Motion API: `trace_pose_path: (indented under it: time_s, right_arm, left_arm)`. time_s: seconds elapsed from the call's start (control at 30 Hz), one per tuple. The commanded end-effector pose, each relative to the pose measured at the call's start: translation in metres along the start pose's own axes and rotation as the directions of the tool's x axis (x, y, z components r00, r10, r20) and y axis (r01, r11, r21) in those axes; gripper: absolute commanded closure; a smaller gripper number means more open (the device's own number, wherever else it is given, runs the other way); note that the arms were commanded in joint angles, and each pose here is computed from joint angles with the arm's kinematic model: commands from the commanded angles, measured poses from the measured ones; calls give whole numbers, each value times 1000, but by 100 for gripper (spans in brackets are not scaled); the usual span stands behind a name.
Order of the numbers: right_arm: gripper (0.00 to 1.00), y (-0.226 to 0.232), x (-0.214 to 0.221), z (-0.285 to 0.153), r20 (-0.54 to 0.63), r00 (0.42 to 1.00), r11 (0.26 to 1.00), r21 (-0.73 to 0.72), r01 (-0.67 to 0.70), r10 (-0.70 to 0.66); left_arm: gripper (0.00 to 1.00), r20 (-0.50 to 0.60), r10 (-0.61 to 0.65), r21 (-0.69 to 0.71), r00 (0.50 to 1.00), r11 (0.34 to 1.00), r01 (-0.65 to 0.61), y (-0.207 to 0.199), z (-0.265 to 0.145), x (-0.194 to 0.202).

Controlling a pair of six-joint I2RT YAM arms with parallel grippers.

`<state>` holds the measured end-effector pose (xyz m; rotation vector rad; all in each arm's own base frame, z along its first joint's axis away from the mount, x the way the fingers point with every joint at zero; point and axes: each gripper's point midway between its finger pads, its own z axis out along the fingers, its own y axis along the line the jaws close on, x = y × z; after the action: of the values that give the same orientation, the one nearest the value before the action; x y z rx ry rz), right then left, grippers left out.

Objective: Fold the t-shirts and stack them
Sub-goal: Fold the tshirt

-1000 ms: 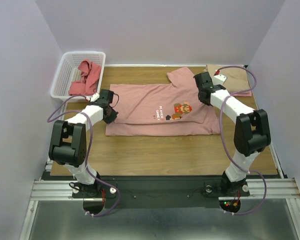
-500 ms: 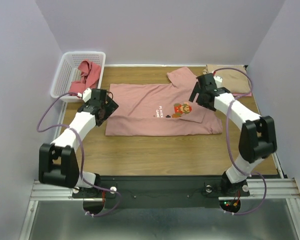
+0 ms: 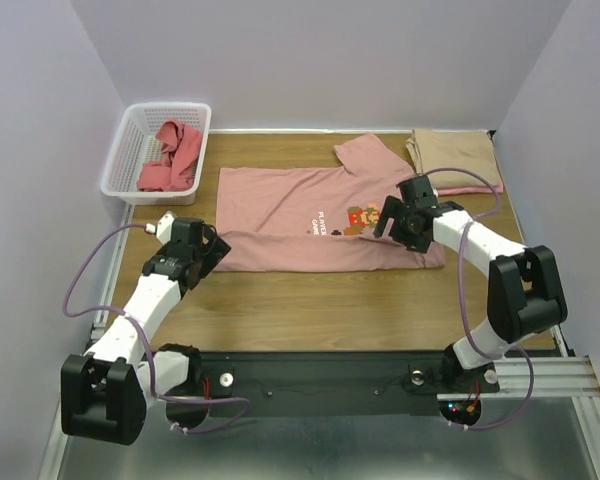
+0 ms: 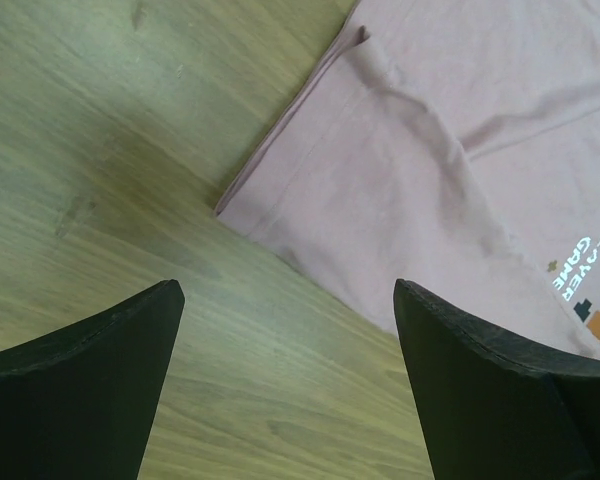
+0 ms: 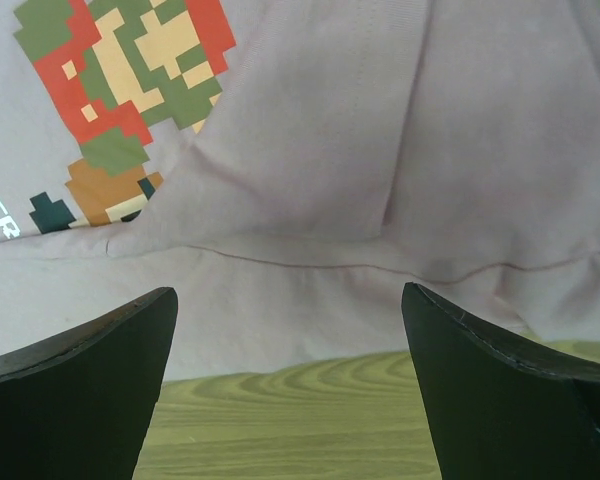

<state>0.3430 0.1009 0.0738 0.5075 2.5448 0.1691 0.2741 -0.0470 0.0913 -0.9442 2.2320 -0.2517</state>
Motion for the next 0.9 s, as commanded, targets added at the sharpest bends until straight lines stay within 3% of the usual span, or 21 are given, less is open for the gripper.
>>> trace_pose_path:
  time_s: [0.0,0.73,0.87]
  right_arm:
    - [0,18,-9,10,14,1000,997,-80,-23,24]
    - [0,50,-56,41,105,994,994,-105,-6,17]
    - [0,59,-67,63,112,994,995,-101,16,-5]
  left_arm:
    - [1,40,4,-6,999,1000,-3,4,-7,-7]
    - [1,90,-18,-10,996,1000,19,13,-26,-15]
    - [1,87,-12,-16,996,1000,14,13,-25,-15]
